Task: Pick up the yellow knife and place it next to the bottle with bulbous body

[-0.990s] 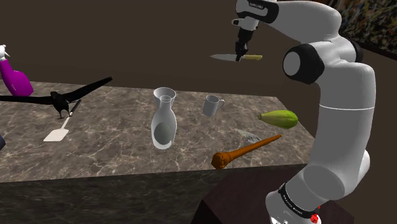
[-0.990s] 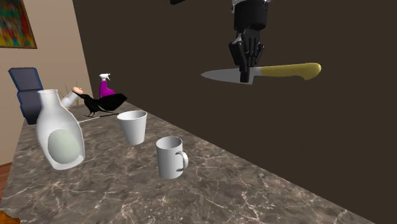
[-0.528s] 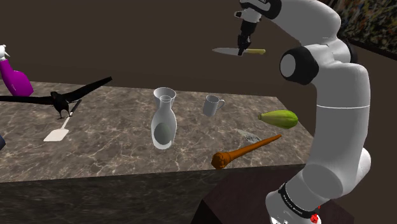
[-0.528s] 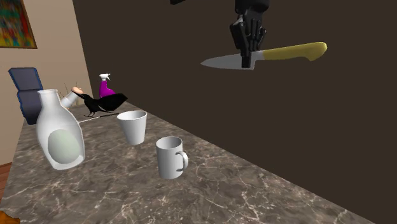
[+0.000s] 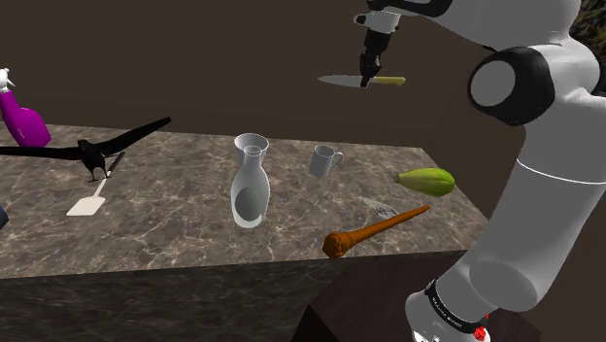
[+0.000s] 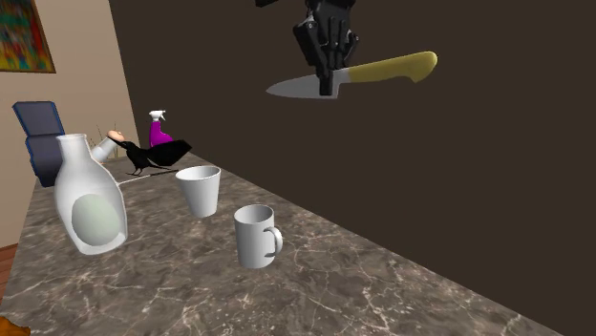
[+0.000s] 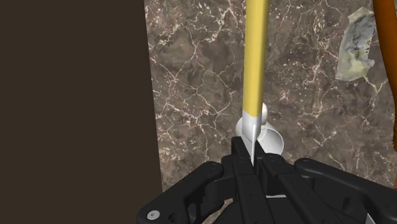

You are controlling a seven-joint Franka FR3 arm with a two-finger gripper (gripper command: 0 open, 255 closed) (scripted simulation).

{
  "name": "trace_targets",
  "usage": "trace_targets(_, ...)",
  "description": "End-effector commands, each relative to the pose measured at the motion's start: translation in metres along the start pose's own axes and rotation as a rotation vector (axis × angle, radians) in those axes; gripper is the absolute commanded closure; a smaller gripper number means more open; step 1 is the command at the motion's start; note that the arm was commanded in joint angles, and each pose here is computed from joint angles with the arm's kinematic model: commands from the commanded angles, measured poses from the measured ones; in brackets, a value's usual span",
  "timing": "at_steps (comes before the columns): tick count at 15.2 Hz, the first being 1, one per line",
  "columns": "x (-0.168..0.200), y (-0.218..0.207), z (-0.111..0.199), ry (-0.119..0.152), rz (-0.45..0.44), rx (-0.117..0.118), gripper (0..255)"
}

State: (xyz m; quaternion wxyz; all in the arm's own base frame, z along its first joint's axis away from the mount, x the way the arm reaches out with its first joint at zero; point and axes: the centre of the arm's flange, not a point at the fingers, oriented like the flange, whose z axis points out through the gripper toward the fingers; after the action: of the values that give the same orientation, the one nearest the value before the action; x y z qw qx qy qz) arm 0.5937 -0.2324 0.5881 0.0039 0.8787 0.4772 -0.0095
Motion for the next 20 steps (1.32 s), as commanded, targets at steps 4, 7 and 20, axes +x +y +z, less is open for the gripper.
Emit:
trace_targets(4, 0.035, -0.058, 0.002, 0.0, 0.0, 0.0, 255)
trace_targets(7, 0.056, -0.092, 0.001, 0.0, 0.0, 0.0, 255)
trace_targets(20, 0.145, -0.239, -0.001, 0.0, 0.0, 0.0, 255)
